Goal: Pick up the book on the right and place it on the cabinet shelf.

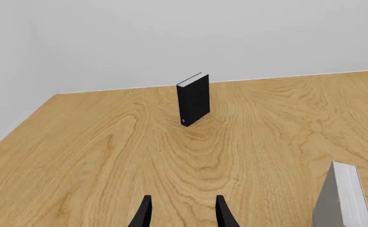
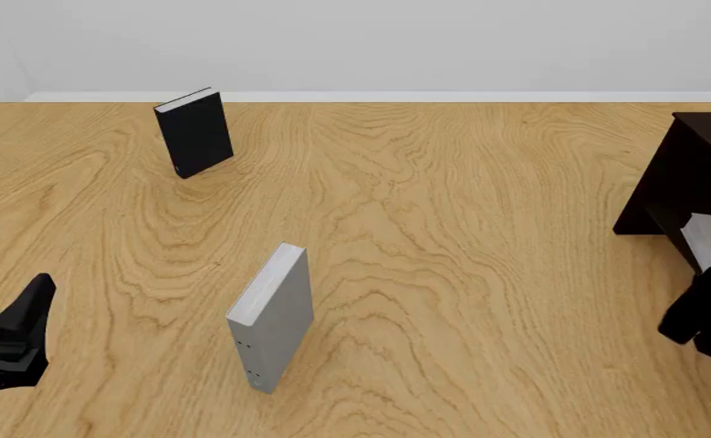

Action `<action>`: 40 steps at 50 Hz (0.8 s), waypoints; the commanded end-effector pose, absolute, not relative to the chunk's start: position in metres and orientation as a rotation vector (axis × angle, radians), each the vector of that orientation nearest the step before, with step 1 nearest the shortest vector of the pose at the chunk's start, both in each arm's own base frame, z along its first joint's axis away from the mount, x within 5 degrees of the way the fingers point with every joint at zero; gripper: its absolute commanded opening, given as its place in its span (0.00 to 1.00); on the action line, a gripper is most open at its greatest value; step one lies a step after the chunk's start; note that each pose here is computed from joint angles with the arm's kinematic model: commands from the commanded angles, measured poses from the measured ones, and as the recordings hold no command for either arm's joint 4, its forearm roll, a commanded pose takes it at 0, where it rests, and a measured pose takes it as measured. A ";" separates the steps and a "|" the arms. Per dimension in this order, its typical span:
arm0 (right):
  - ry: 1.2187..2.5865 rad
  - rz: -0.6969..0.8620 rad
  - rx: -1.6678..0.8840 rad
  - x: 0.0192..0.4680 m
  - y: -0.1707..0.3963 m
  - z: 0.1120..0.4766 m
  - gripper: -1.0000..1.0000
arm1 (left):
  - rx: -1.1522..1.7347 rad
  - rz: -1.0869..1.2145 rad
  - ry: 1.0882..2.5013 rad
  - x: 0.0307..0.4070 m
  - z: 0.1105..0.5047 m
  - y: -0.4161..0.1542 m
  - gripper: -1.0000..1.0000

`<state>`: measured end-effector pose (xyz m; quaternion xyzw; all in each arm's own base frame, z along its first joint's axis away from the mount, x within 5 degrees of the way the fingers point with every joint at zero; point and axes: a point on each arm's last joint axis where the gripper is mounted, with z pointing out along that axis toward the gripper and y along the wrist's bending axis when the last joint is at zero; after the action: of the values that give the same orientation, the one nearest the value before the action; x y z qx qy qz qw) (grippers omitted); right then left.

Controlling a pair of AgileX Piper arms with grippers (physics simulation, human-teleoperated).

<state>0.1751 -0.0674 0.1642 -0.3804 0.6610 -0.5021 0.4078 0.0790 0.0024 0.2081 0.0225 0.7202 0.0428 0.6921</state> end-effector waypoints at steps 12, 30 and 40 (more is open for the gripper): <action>1.598 -1.225 -1.020 0.191 -0.056 0.171 1.00 | 0.046 0.091 1.612 0.080 0.208 0.002 1.00; 1.551 -1.170 -0.998 0.190 -0.044 0.202 1.00 | 0.048 0.089 1.610 0.079 0.208 0.002 1.00; 1.509 -1.094 -0.939 0.185 -0.033 0.246 1.00 | 0.048 0.087 1.609 0.080 0.208 0.002 1.00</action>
<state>0.1905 -0.0434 0.2112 -0.3996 0.6306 -0.4719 0.4689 0.0795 0.0022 0.2081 0.0210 0.7205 0.0397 0.6920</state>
